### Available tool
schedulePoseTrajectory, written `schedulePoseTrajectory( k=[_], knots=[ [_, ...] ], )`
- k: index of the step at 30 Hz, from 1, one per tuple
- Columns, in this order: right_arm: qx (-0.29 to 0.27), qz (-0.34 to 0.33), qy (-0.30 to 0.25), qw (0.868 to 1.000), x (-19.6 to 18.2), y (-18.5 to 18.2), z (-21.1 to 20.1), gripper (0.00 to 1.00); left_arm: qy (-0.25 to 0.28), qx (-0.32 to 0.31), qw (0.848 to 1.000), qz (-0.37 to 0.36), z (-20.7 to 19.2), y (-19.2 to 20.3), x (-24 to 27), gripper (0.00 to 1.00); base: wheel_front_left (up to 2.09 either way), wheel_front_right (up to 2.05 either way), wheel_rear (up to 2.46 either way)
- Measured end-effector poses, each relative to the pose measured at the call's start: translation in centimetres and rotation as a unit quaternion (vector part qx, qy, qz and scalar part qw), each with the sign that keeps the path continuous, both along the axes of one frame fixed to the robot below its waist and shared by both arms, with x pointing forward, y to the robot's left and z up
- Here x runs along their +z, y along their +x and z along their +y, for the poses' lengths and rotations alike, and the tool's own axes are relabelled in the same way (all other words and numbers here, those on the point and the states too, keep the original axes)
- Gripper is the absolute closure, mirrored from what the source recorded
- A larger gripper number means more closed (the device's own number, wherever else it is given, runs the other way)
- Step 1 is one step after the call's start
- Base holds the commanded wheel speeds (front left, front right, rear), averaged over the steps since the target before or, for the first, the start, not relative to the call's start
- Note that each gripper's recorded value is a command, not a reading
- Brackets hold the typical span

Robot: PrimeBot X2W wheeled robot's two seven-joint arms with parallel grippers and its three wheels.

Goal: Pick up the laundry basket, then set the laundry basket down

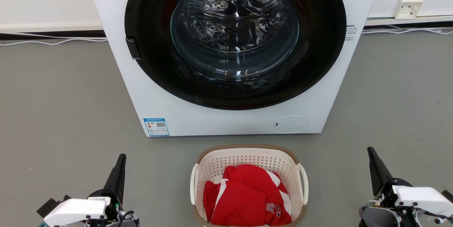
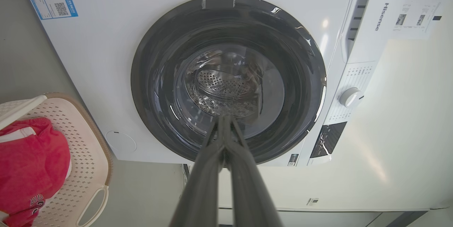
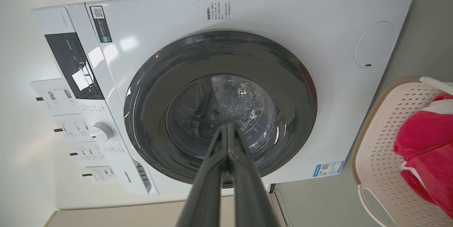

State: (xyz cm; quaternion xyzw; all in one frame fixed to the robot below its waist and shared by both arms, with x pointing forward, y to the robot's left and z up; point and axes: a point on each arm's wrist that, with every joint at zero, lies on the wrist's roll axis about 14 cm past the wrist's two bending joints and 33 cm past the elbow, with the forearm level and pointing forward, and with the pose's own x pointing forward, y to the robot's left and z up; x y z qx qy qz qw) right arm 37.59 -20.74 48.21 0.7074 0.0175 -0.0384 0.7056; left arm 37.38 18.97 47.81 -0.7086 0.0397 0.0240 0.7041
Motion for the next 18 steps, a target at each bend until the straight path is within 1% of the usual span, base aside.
schedulePoseTrajectory(
  k=[18],
  knots=[
    [0.000,0.000,0.000,1.000,0.00,0.00,0.00,1.00,-0.001,0.001,1.000,0.000,0.01,0.00,-0.01,1.00,0.00,0.00,0.00]
  ],
)
